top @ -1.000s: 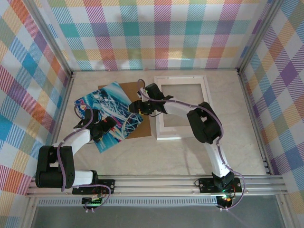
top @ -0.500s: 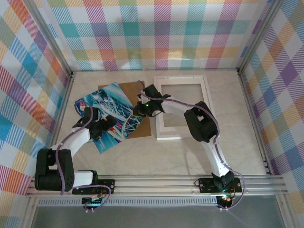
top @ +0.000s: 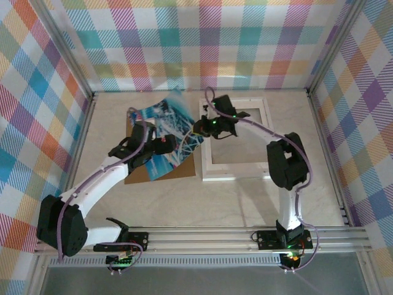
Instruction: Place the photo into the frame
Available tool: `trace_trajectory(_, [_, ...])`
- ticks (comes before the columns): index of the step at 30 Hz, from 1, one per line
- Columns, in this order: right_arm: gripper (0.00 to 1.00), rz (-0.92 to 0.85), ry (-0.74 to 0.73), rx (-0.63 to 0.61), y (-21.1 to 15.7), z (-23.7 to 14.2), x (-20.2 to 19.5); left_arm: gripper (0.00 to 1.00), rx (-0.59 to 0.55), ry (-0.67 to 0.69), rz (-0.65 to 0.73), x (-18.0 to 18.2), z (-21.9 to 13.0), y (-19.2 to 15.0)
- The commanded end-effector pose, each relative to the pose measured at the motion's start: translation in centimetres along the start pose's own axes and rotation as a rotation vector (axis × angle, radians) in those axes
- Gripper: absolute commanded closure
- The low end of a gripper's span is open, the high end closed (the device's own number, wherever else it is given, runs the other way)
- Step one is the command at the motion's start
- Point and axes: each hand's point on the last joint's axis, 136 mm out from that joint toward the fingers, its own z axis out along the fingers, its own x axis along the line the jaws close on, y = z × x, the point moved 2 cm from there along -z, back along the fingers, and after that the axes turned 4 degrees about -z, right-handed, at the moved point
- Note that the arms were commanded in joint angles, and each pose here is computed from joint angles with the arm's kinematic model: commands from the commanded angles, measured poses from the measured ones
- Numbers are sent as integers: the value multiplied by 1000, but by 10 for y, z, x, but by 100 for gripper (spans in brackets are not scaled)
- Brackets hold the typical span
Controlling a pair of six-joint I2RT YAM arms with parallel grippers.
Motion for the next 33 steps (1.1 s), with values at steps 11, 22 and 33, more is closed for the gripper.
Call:
trace_trajectory(11, [97,65,-53,-2,-7,-21,-25,0,37,-73,621,-100,34,-45])
trace_trajectory(22, [96,75,-39,5,-7,-23,-24,0,14,126,743,-93,60,-45])
trace_trajectory(33, [94,82,-55,4,-12,-24,-29,8,28,206,801,-88,69,-44])
